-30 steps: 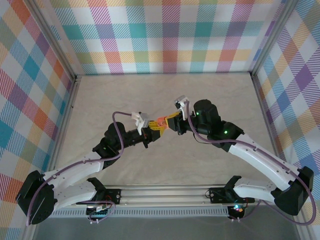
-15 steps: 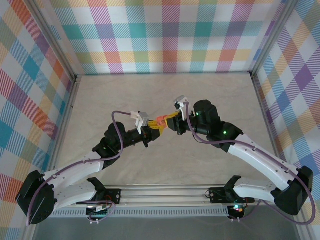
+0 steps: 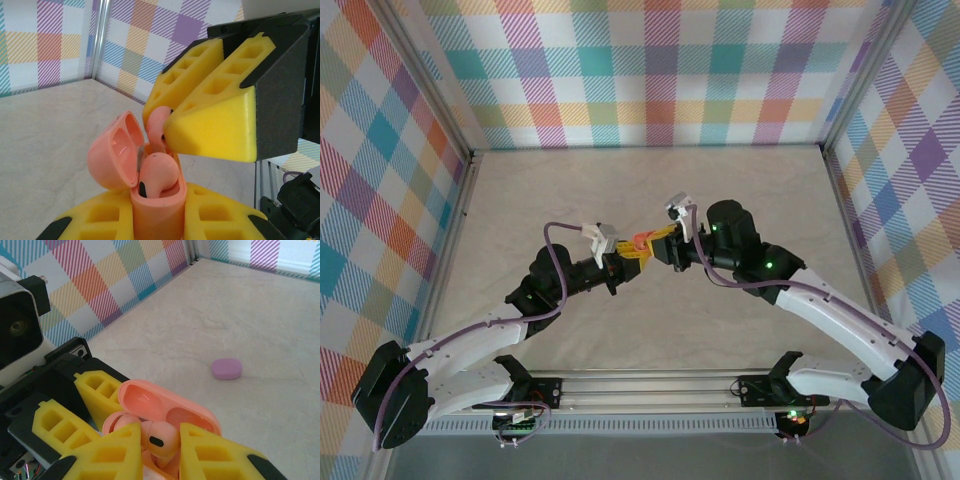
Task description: Insert the wireless bluetooth earbuds into the charging case
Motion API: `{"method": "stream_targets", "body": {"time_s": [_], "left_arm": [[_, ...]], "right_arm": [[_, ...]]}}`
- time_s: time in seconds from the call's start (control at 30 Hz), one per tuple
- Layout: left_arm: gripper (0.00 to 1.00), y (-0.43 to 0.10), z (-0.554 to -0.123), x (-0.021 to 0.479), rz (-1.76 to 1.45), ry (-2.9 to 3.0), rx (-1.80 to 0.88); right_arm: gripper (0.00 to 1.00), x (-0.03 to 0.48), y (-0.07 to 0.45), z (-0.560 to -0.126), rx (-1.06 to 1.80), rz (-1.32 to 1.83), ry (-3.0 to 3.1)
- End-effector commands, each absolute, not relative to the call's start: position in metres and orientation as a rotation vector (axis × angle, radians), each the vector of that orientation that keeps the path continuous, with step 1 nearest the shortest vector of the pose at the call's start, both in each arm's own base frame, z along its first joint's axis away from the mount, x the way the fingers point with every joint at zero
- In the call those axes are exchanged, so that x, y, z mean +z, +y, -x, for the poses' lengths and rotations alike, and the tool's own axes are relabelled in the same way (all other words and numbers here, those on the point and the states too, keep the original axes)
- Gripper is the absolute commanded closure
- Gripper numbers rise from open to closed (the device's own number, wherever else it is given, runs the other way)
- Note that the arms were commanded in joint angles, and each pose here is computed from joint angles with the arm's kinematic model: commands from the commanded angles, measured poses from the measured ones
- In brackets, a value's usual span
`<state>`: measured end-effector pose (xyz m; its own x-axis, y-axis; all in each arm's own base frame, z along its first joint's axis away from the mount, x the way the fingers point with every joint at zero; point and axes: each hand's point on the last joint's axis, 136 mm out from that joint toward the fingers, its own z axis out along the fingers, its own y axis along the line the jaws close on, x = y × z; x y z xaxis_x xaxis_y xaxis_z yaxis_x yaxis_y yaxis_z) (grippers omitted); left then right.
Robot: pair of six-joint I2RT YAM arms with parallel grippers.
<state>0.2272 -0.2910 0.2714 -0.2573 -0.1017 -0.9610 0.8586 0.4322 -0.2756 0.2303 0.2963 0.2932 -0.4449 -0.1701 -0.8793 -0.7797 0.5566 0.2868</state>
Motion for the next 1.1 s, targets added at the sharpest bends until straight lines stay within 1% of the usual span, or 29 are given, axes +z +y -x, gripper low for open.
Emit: {"method": "stream_targets", "body": {"time_s": [0.0, 0.4, 0.53, 1.07], "left_arm": [[1.0, -0.29, -0.226, 0.321, -0.659, 1.402, -1.078], [1.0, -0.293, -0.223, 0.322, -0.688, 1.39, -1.093], [1.0, -0.295, -0.222, 0.317, -0.7, 1.397, -1.092], [1.0, -0.295, -0.22, 0.298, -0.742, 1.448, -1.068]], "right_arm": [[0.8, 0.28, 0.285, -0.22, 0.85, 0.792, 1.979], [0.81, 0.281, 0.281, -0.221, 0.812, 0.795, 1.985], [0.84, 0.29, 0.283, -0.222, 0.815, 0.805, 1.974], [0.87, 0.291, 0.28, -0.212, 0.817, 0.843, 2.112]]}}
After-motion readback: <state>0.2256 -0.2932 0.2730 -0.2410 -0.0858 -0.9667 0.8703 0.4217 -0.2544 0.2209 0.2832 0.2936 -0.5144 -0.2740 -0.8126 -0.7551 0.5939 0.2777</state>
